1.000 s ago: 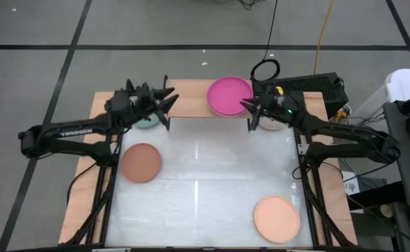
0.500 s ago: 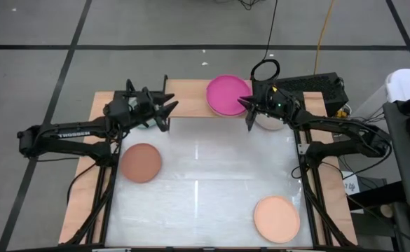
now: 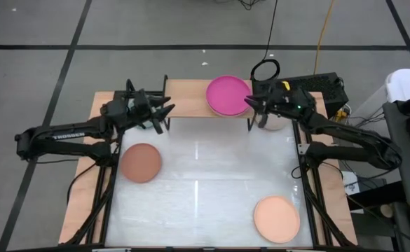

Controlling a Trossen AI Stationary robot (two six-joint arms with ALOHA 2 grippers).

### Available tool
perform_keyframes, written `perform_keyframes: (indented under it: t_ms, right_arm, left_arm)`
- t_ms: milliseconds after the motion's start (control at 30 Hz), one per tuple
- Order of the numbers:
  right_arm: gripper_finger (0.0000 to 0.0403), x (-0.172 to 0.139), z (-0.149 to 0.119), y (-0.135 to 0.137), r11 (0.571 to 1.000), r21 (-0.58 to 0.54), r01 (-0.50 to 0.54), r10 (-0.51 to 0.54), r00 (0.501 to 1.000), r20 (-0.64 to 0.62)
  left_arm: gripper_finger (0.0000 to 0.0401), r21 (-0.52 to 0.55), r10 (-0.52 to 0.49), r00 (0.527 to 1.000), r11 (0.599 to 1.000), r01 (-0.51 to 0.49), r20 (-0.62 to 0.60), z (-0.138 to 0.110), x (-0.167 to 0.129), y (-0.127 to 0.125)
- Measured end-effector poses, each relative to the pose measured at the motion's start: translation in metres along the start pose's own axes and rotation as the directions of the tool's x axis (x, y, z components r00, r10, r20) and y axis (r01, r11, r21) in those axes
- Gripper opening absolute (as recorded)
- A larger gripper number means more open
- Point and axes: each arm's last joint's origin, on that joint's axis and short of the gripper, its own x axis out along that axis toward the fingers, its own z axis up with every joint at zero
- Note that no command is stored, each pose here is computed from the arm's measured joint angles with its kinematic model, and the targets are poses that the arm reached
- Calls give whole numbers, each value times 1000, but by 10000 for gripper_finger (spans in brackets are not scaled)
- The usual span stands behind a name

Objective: Place and stack plates onto a shelf
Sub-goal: Put the light brown plate on the shelf

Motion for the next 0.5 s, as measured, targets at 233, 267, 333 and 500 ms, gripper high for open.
perform_keyframes:
  t_ms: [233,267,333,500]
  right_arm:
    - [56,-19,3,13,999,-15,-45,43,996,-84]
    - [56,-21,3,15,998,-16,-53,51,995,-89]
    - [56,-23,4,19,997,-27,-71,68,994,-91]
    - [56,-24,5,23,995,-58,-81,76,993,-88]
  left_arm:
    - [177,-6,30,961,999,-32,-275,-22,-17,3]
    - [177,0,32,948,999,-34,-316,-25,-19,3]
    - [177,4,39,920,999,-41,-389,-32,-22,3]
    - [177,-10,60,861,997,-76,-505,-44,-28,5]
